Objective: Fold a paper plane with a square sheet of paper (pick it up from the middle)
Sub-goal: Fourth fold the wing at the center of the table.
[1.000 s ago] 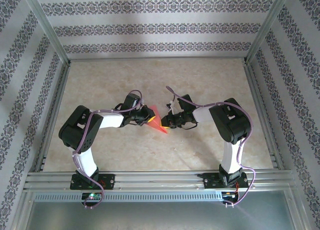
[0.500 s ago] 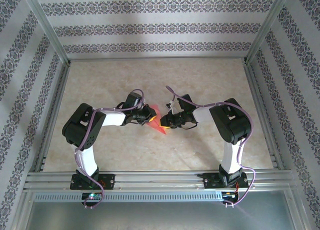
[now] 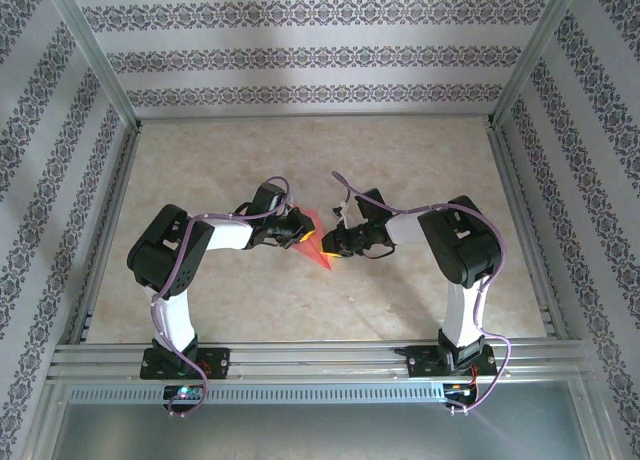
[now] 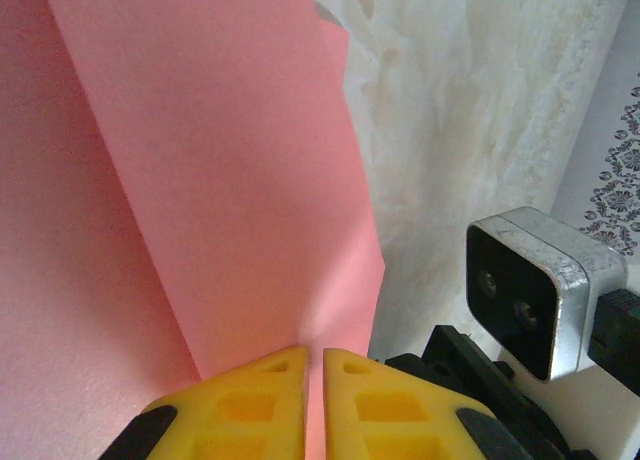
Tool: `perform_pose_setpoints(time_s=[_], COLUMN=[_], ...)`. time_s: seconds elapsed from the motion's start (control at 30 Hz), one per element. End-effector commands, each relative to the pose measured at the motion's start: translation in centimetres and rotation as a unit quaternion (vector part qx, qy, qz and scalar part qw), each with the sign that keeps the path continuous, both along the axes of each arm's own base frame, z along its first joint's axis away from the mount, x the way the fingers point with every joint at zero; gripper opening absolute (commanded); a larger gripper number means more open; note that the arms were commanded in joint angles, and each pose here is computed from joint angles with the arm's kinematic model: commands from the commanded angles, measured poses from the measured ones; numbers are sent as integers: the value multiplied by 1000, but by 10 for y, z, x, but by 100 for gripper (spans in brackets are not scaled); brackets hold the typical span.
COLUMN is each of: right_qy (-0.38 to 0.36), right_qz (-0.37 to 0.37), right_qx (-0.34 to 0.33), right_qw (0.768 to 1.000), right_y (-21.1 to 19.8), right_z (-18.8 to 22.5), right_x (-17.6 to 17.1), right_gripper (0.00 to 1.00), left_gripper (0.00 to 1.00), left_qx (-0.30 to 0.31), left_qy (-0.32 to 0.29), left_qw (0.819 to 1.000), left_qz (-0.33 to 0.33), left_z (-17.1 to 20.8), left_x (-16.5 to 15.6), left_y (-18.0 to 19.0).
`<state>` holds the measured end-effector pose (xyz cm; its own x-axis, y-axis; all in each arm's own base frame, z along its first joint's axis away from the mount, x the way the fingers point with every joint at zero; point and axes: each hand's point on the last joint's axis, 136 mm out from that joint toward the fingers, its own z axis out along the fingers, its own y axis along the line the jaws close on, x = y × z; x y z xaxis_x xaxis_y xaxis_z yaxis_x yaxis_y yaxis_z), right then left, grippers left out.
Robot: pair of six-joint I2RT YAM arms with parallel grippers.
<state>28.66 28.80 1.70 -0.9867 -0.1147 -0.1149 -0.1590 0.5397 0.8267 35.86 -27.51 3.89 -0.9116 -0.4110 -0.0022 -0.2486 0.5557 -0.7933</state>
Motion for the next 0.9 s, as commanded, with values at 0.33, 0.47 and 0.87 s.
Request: perform_pose_setpoints(time_s=[0.33,0.47,0.87], right_qy=[39,53,78], right_qz=[-34,-36,-44], right_qx=[-121,-119,-139], right_qw=[991,991,986], right_y=[-36,-35,-41], right_z=[-74,-75,-79], right_x=[-13,-15,-15], right_gripper=[11,10,10], left_gripper=[12,12,11], left_qx=[8,-3,-20], left_qy=[-58,-56,-38], left_qw=[998,998,999], left_qz=[20,19,-17], left_z=[29,27,13], left_x=[5,2,-2], left_y=[13,11,-10])
